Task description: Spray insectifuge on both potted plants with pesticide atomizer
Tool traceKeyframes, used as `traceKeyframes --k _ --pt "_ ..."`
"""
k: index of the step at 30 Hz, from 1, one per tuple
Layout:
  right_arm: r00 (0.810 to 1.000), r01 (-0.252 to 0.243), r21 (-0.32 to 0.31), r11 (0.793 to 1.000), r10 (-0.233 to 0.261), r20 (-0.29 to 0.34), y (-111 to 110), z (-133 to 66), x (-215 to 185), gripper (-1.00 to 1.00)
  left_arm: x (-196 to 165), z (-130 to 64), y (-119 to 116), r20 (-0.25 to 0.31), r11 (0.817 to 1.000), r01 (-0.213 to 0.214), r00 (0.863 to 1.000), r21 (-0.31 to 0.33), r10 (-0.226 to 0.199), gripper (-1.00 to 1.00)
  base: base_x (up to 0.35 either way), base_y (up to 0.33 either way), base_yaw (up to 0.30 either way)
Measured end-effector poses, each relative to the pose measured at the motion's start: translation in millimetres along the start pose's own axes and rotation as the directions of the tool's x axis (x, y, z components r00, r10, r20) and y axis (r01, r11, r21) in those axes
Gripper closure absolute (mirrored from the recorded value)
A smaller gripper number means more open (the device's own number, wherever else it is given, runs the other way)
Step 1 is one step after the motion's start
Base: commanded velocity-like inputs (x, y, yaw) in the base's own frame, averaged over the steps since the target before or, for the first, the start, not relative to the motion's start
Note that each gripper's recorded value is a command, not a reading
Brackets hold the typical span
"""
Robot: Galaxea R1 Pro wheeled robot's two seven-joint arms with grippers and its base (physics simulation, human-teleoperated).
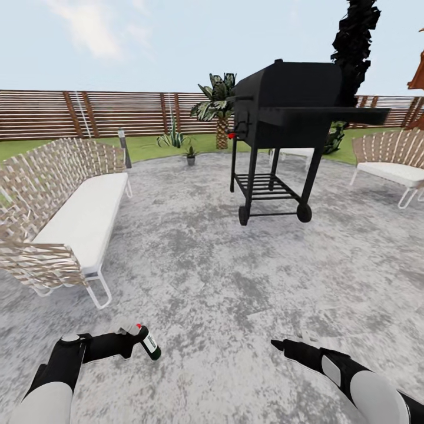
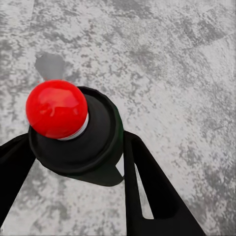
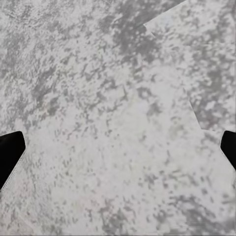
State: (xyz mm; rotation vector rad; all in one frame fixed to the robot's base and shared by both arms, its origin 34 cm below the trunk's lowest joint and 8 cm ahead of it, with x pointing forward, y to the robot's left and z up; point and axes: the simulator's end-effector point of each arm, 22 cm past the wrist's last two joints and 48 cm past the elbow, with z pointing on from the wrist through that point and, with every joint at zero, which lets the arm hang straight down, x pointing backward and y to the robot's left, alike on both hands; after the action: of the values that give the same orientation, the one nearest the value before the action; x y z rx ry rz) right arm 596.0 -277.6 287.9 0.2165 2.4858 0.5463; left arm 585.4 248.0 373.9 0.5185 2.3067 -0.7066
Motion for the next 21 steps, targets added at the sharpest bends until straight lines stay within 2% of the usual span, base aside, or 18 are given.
traceKeyframes --k 3,10,21 --pt "1.000 0.000 0.000 1.000 0.000 0.000 0.0 0.0 0.1 -1.00 -0.4 0.0 0.1 0.000 1.000 0.000 1.000 0.000 0.000 1.00 0.335 0.000 0.022" --pt "1.000 0.000 -0.001 1.000 0.000 -0.001 0.5 0.2 0.3 -1.00 0.0 -0.1 0.1 0.000 1.000 0.000 1.000 0.000 0.000 1.00 0.335 0.000 0.170" --pt "1.000 0.012 -0.012 1.000 -0.012 0.005 7.6 2.5 -2.4 -1.00 0.2 -0.5 0.6 0.000 1.000 0.000 1.000 -0.001 0.000 1.00 0.335 0.000 0.008"
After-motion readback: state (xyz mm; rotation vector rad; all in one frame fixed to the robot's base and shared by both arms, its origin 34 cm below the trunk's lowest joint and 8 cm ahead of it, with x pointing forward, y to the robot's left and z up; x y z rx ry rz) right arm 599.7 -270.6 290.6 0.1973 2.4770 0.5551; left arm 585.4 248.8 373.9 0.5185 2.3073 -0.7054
